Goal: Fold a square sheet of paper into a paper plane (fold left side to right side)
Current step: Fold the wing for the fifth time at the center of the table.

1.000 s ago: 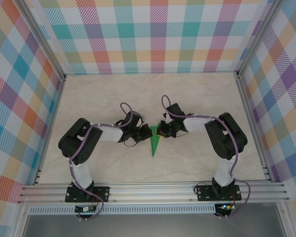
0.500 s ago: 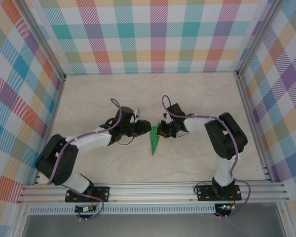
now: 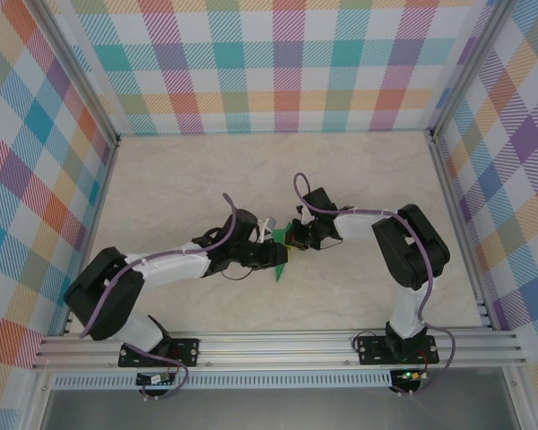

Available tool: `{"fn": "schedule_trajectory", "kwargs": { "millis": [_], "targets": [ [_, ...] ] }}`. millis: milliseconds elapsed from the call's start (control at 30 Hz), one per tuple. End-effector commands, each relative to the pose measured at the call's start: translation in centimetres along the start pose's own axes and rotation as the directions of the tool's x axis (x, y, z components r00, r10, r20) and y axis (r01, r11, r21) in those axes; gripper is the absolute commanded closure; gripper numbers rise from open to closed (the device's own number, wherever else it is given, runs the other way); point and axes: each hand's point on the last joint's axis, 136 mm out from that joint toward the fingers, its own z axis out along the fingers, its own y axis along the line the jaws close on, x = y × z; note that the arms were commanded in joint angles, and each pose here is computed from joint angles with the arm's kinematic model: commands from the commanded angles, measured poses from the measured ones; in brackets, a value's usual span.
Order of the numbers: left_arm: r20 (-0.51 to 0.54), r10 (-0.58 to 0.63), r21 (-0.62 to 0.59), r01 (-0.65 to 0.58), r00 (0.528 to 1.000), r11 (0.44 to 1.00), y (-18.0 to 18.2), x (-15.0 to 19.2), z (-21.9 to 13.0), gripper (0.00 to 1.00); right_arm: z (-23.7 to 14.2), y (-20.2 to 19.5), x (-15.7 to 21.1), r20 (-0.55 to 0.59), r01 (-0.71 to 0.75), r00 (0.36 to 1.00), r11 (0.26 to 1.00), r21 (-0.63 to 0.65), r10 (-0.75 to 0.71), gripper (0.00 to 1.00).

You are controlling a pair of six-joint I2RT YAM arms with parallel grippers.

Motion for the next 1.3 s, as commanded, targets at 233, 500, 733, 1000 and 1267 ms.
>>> {"fn": "schedule_trajectory", "kwargs": {
  "millis": [233, 500, 733, 1000, 1267],
  "targets": [
    [-0.018, -0.044, -0.079, 0.043, 0.999, 0.996, 2.4, -0.2, 2.7, 0.83, 1.0, -3.9, 2.8, -0.091, -0.040, 0.995, 0.990, 0.135, 0.052, 1.00],
    [-0.035, -0.094, -0.132, 0.088, 0.995, 0.987, 4.8, 1.1, 3.3, 0.84, 1.1, -3.9, 2.7, -0.090, -0.037, 0.995, 0.990, 0.138, 0.050, 1.00],
    [-0.040, -0.111, -0.163, 0.103, 0.993, 0.981, 5.7, 1.6, 3.6, 0.85, 1.1, -4.0, 2.8, -0.094, -0.034, 0.994, 0.989, 0.146, 0.048, 1.00],
    [-0.060, -0.125, -0.190, 0.111, 0.990, 0.975, 6.7, 2.4, 3.9, 0.85, 1.1, -4.1, 2.8, -0.093, -0.033, 0.995, 0.988, 0.150, 0.047, 1.00],
    [-0.082, -0.132, -0.228, 0.110, 0.988, 0.967, 7.4, 3.5, 4.0, 0.85, 1.1, -4.1, 2.7, -0.094, -0.031, 0.995, 0.988, 0.153, 0.045, 1.00]
  ]
}}
